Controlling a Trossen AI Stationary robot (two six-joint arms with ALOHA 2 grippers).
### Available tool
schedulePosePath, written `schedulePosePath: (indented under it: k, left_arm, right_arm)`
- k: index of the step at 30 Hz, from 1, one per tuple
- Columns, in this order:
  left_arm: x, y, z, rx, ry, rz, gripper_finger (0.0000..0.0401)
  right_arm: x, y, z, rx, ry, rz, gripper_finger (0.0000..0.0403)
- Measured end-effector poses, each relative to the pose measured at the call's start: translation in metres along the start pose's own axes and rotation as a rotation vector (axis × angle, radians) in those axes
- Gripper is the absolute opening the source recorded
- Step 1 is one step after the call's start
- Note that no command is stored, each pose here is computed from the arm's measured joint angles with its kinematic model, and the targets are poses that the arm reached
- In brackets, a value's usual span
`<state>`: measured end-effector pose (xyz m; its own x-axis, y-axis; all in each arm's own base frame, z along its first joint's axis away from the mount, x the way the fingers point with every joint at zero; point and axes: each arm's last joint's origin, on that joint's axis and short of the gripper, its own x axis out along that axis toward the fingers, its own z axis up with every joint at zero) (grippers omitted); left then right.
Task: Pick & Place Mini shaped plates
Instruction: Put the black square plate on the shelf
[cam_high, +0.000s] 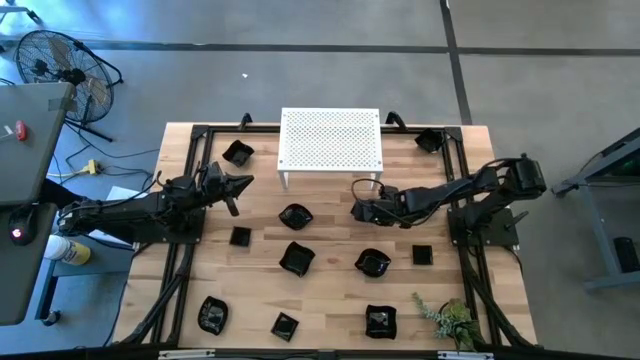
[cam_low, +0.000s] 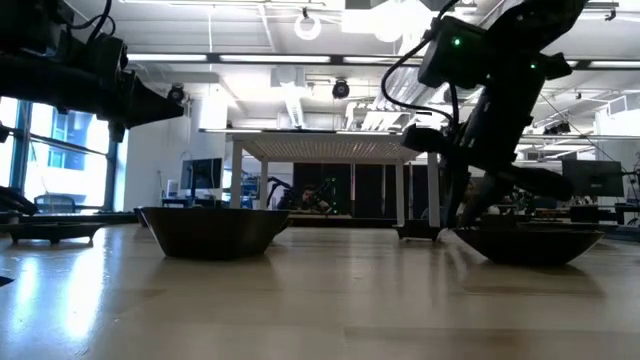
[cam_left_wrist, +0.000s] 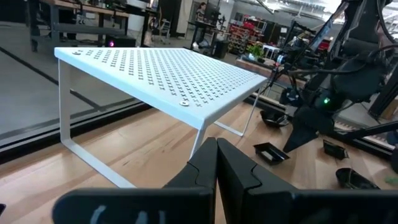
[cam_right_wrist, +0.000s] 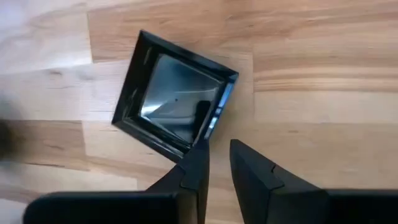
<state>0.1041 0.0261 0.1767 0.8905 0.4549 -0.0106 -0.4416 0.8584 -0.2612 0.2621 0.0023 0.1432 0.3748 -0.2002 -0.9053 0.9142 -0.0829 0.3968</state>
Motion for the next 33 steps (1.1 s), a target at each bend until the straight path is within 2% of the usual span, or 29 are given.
schedulePosePath:
  k: [5, 10, 14, 25, 33]
  left_arm:
    - [0.0, 0.0, -0.001, -0.001, 0.005, 0.001, 0.0001]
    - [0.0, 0.001, -0.003, 0.007, 0.03, 0.005, 0.0001]
    - [0.0, 0.001, -0.002, 0.006, 0.026, 0.004, 0.0001]
    - [0.0, 0.001, -0.002, 0.008, 0.026, 0.004, 0.0001]
    - [0.0, 0.001, -0.003, 0.009, 0.028, 0.005, 0.0001]
  right_arm:
    - [-0.009, -0.002, 0.003, 0.015, -0.027, -0.007, 0.0085]
    - [-0.003, 0.002, 0.007, 0.034, -0.036, 0.02, 0.011]
    - [0.001, 0.002, 0.008, 0.031, -0.043, 0.015, 0.0113]
    - [0.017, 0.005, 0.004, 0.026, -0.037, 0.022, 0.0062]
    - [0.009, 0.007, 0.006, 0.01, -0.047, 0.053, 0.0006]
